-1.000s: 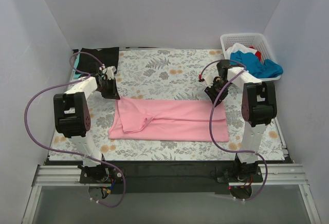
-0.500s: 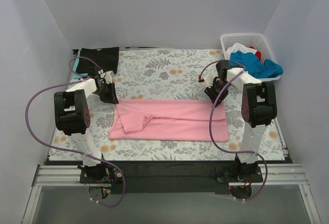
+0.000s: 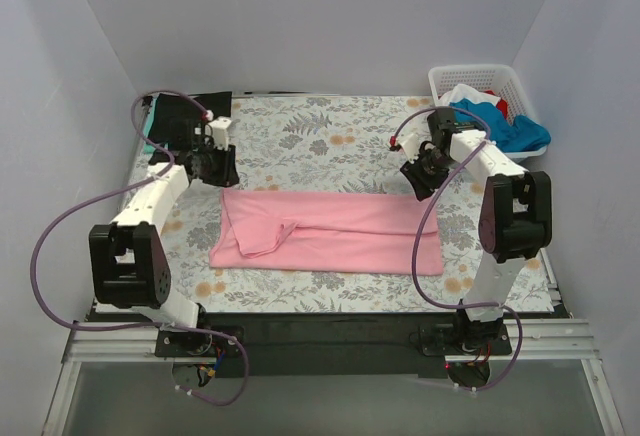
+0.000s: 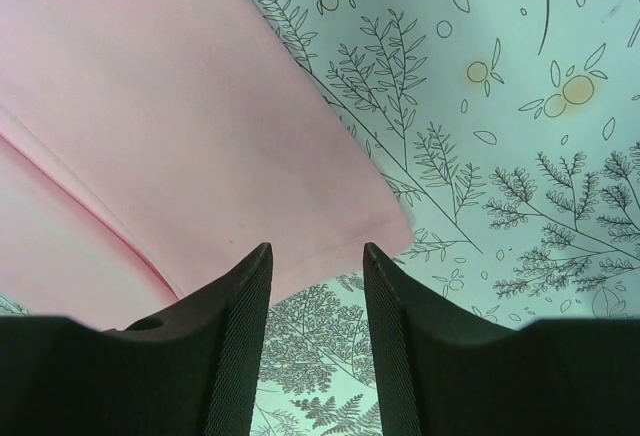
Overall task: Fold and stack the t-shirts
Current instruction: Fold the tshirt
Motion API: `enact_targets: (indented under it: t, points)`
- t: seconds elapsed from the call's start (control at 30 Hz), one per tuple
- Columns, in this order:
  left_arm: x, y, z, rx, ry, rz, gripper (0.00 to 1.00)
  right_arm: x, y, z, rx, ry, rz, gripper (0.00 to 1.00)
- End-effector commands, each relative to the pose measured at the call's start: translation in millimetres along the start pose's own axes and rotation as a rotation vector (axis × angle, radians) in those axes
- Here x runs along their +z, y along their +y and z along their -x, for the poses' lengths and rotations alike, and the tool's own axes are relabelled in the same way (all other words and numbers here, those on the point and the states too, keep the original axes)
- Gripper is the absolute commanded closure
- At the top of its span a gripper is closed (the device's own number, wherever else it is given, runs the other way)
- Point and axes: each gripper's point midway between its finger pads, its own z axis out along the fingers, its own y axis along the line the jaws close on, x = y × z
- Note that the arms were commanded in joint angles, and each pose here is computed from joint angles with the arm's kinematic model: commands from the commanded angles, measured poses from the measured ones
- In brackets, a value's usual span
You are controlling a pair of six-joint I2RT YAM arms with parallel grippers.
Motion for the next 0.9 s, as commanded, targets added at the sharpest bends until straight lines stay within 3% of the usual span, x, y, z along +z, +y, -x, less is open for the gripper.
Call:
enact_targets:
  t: [0.0,0.33,0.57,0.87]
  points:
    - [7.1,-47.9,-30.7,0.138,0.079,-0.063,0.71,-6.0,10.5,-7.3,0.0,0.01,0.026,0.53]
    - [37.3,-129.2,-106.0,0.288,0.287,-0.175,0.75,-2.1,6.9,-22.1,-0.007,0.077,0.007,0.55]
    - [32.4,-163.8,-120.6,0.375,0.284,-0.248,0.75,2.3,9.3,-24.5,-0.005,0.083,0.023,0.55]
    - [39.6,-161.4,-140.3,0.441,0.345,-0.237,0.69,5.9,11.5,-22.4,0.002,0.074,0.044,0.55]
